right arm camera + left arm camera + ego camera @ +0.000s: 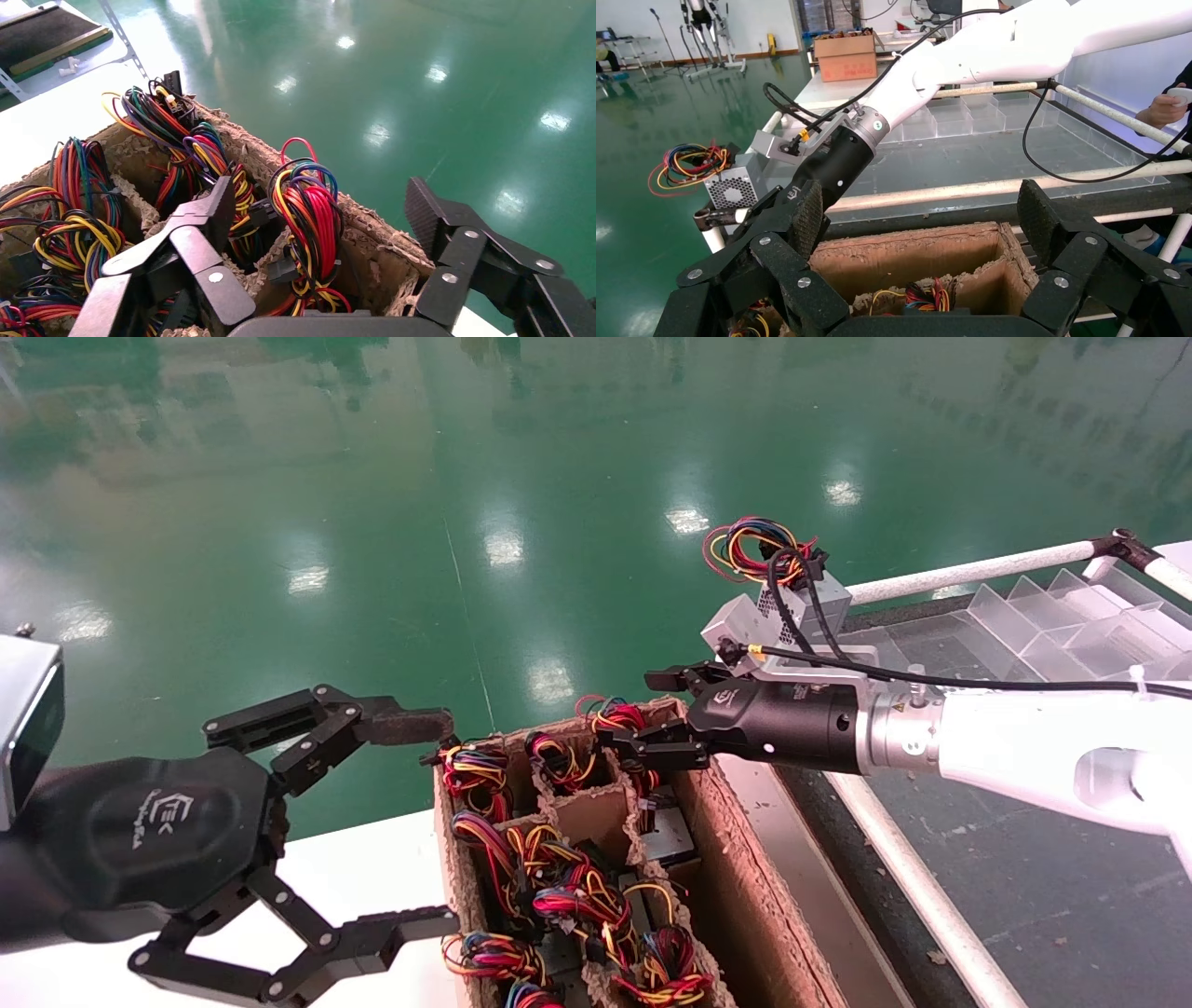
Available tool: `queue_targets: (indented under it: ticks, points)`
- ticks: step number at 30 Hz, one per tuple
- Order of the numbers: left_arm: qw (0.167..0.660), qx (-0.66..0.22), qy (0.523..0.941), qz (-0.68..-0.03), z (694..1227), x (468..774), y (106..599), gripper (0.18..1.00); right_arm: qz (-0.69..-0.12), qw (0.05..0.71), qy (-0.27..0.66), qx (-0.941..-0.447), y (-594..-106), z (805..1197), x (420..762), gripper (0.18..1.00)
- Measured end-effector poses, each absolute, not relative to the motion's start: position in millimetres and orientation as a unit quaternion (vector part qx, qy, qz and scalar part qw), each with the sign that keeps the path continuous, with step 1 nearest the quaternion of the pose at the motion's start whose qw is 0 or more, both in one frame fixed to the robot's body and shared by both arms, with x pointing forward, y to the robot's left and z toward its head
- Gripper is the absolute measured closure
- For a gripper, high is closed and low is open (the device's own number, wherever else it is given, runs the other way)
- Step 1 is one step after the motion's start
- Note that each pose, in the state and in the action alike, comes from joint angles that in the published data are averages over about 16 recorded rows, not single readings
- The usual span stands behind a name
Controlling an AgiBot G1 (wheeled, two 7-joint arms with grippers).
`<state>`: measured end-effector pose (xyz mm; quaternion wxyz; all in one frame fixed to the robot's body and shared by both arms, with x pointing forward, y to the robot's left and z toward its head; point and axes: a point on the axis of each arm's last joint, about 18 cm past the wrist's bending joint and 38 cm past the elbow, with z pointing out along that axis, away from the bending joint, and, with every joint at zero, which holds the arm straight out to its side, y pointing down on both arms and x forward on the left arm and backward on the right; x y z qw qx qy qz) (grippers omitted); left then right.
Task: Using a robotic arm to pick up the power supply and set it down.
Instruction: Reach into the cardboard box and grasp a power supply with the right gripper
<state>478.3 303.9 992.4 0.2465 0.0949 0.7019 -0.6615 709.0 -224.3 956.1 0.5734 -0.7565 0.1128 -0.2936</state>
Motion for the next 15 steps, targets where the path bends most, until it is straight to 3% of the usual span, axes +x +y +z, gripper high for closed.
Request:
queue_targets:
  ticks: [7, 15]
  points:
    - [0.247, 0.095, 0.702, -0.661, 992.4, 478.3, 303.9, 0.184, -0.291, 0.571, 0.107, -0.760, -223.8, 952.0, 708.3, 0.383]
    - [0.247, 0.095, 0.702, -0.661, 992.4, 478.3, 303.9, 0.184, -0.289, 0.567, 0.106, -0.764, -226.4, 945.6, 707.9, 0.564]
